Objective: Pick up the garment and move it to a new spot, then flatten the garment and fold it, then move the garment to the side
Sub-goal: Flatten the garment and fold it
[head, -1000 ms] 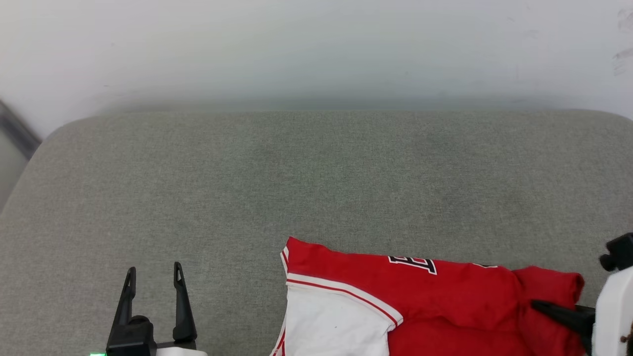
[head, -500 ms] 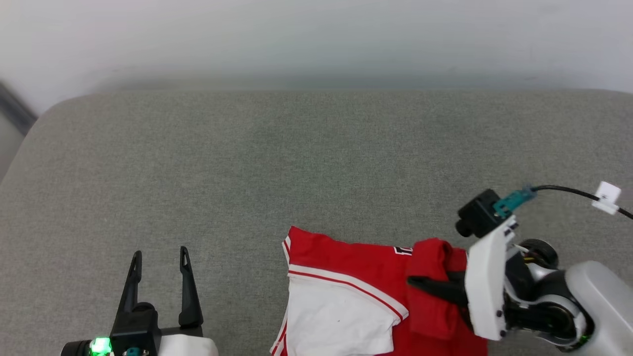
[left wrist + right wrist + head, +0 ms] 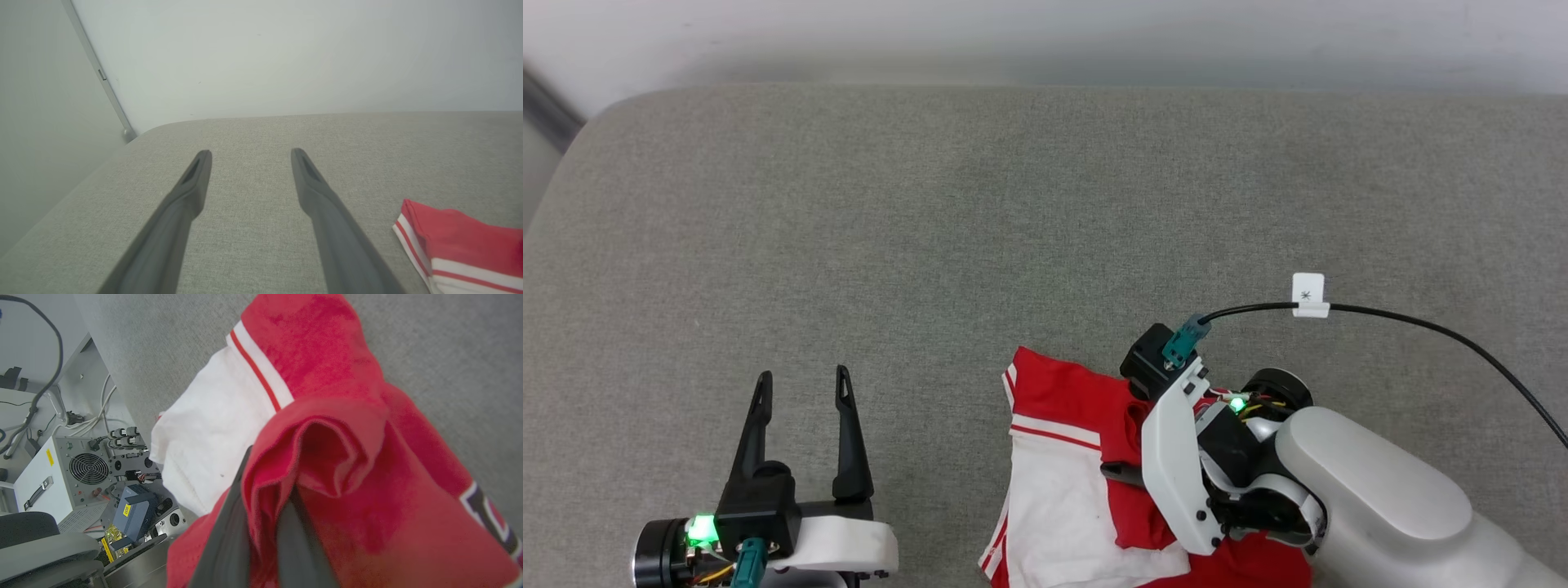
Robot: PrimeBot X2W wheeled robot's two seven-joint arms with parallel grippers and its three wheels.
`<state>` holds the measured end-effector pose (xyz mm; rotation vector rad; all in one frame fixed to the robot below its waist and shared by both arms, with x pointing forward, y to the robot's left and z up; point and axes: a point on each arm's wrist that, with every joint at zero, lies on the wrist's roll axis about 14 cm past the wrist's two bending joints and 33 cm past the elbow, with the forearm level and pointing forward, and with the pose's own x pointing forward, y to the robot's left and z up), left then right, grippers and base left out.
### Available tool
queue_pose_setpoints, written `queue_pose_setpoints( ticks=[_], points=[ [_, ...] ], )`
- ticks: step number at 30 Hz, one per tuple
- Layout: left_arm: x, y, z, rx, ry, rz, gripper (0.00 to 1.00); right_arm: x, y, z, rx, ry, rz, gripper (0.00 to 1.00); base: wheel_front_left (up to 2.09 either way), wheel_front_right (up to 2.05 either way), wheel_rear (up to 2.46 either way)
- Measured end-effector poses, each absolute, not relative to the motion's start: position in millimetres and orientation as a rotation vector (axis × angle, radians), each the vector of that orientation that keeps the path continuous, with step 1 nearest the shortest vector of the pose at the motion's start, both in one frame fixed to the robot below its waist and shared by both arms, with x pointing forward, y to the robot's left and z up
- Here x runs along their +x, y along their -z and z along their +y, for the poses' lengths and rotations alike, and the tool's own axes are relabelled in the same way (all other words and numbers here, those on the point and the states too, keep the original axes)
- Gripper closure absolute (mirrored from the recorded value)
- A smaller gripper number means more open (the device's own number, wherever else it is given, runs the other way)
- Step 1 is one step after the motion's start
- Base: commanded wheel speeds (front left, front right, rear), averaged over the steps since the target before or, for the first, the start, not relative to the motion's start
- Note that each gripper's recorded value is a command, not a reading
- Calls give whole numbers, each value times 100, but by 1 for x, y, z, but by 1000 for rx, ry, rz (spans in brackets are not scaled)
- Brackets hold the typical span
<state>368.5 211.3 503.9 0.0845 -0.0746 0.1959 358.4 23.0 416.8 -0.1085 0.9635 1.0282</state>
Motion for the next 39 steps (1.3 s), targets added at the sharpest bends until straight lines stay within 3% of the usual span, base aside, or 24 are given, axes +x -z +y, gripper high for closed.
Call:
queue_pose_setpoints(
  ticks=[6,7,8,9,13,16,25,31,39],
  points=[
    [371,-497,211,82,-196,-54,0,356,-388,22,-125,-1011,1001,100,0,0,0],
    [371,-497,211,81,-197,-54,0,355,-387,21,-129,-1011,1000,94,0,0,0],
    [371,-497,211,77,-197,-54,0,355,-387,21,-137,-1011,993,55,0,0,0],
    [371,-497,210,76,-197,-56,0,356,-389,21,-133,-1012,979,0,0,0,0],
    [369,-502,210,74,-195,-70,0,374,-417,21,-99,-1001,821,0,0,0,0],
    [365,-508,209,77,-190,-86,0,399,-456,14,-92,-968,611,0,0,0,0],
    [354,-518,200,68,-164,-118,0,470,-571,-76,-43,-623,-7,0,0,0,0],
    [349,-523,197,64,-149,-133,0,464,-580,-138,-53,-407,-164,0,0,0,0],
    [344,-524,196,61,-144,-135,0,428,-567,-174,0,-218,-215,0,0,0,0]
  ],
)
